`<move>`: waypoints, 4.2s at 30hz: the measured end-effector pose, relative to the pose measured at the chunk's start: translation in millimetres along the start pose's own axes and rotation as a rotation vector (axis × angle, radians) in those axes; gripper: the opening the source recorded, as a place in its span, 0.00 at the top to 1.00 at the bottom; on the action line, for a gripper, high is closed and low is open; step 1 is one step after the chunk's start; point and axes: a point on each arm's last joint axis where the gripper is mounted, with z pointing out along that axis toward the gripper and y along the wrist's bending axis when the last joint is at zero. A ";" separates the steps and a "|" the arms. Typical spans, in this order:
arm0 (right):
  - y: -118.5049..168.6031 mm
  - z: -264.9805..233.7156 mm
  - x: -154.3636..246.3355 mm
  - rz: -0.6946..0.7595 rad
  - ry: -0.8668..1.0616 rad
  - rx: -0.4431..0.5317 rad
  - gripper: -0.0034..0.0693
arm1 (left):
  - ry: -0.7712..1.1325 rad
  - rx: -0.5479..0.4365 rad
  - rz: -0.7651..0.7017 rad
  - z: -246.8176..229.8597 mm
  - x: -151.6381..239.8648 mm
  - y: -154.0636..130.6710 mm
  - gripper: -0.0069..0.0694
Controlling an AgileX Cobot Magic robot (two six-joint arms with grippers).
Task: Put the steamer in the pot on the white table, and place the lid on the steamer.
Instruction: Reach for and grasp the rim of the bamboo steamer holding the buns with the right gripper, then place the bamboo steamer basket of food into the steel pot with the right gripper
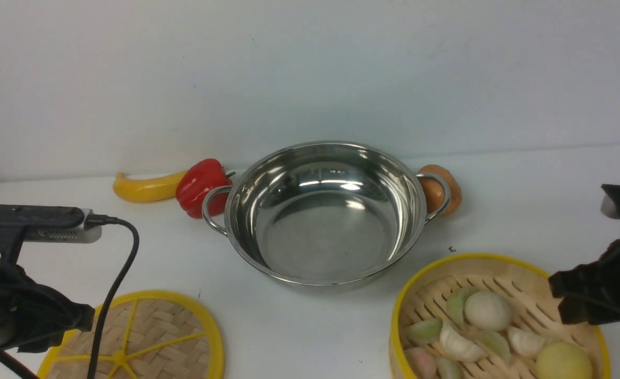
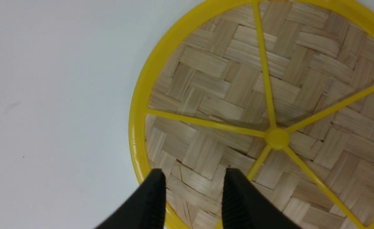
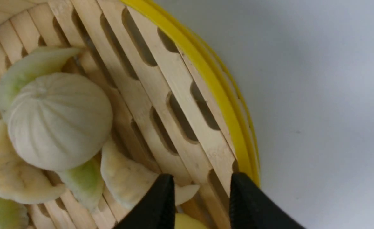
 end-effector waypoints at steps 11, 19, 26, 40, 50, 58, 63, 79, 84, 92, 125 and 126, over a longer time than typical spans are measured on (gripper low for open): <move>-1.9 0.1 -1.3 0.002 -0.016 0.032 0.58 | -0.011 0.001 0.005 0.0 -1.0 -0.1 0.59; -0.7 -0.3 -2.7 -0.004 -0.027 0.026 0.58 | -0.025 0.002 0.004 0.0 -2.3 -0.2 0.59; 0.8 -12.8 -21.8 -0.045 -0.118 0.046 0.58 | -0.028 0.002 0.004 0.0 -2.5 -0.2 0.59; -5.4 -15.6 -13.7 -0.058 0.004 0.120 0.58 | -0.071 0.005 0.004 -0.1 -6.5 -0.5 0.59; -7.8 -6.2 -5.6 -0.062 0.004 0.120 0.58 | -0.072 0.005 0.004 -0.2 -6.6 -0.5 0.59; -11.3 14.0 -7.1 -0.065 0.031 0.129 0.58 | -0.072 0.005 0.004 -0.2 -6.6 -0.5 0.59; -14.6 37.5 -9.9 -0.062 0.062 0.134 0.62 | -0.072 0.005 0.004 -0.2 -6.6 -0.5 0.59; -5.5 -32.4 -23.9 -0.100 0.144 0.175 0.88 | -0.072 0.007 0.003 -0.2 -6.6 -0.6 0.59; 11.5 -72.8 -55.0 -0.134 0.063 0.149 0.88 | -0.068 0.006 0.003 -0.1 -6.3 -0.6 0.59; 85.8 -90.6 -138.1 -0.231 -0.148 0.024 0.88 | -0.065 0.006 0.003 -0.1 -5.9 -0.6 0.59; 168.3 102.9 -204.4 -0.356 -0.045 0.009 0.87 | -0.071 0.026 -0.017 -0.2 -6.5 -2.3 0.59; 168.3 102.9 -204.4 -0.356 -0.045 0.009 0.86 | -0.070 0.026 -0.017 -0.2 -6.5 -2.3 0.59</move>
